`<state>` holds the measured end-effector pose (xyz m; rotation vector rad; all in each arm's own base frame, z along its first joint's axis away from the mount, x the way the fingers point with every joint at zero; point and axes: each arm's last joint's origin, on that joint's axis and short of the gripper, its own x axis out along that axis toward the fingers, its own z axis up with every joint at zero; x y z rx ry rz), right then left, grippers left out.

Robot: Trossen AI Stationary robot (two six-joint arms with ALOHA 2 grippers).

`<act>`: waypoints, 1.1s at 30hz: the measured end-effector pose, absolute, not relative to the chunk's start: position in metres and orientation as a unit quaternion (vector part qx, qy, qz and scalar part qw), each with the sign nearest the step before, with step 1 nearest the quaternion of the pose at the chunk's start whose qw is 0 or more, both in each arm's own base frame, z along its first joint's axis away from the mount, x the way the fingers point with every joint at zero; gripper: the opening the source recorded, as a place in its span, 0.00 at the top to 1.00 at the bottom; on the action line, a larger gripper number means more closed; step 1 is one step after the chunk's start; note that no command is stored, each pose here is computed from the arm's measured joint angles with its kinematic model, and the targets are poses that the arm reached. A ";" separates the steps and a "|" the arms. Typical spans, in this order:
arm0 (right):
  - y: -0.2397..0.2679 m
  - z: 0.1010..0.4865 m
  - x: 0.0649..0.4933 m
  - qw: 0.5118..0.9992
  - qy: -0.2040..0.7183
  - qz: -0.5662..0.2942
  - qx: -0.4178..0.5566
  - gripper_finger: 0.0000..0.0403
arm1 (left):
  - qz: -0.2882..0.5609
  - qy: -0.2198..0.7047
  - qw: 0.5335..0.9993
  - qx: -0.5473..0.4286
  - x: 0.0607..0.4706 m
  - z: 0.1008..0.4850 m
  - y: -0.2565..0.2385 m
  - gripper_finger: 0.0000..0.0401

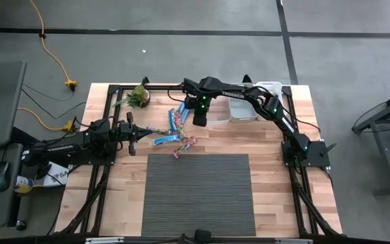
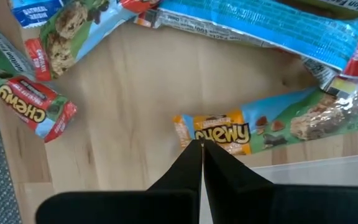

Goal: Pick and place Granola Bars by type
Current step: Put the yellow granola bar into the white bin

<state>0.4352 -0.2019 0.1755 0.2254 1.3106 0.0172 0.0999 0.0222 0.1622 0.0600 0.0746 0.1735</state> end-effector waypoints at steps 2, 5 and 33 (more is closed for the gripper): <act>-0.202 0.176 0.436 0.788 0.607 0.005 0.100 1.00 | 0.087 0.037 0.995 0.030 0.100 0.162 0.022 1.00; -0.200 0.175 0.438 0.787 0.611 -0.006 0.084 1.00 | 0.087 0.037 0.995 0.030 0.100 0.162 0.022 1.00; -0.199 0.209 0.453 0.808 0.485 -0.254 0.219 1.00 | 0.087 0.037 0.995 0.030 0.100 0.162 0.022 1.00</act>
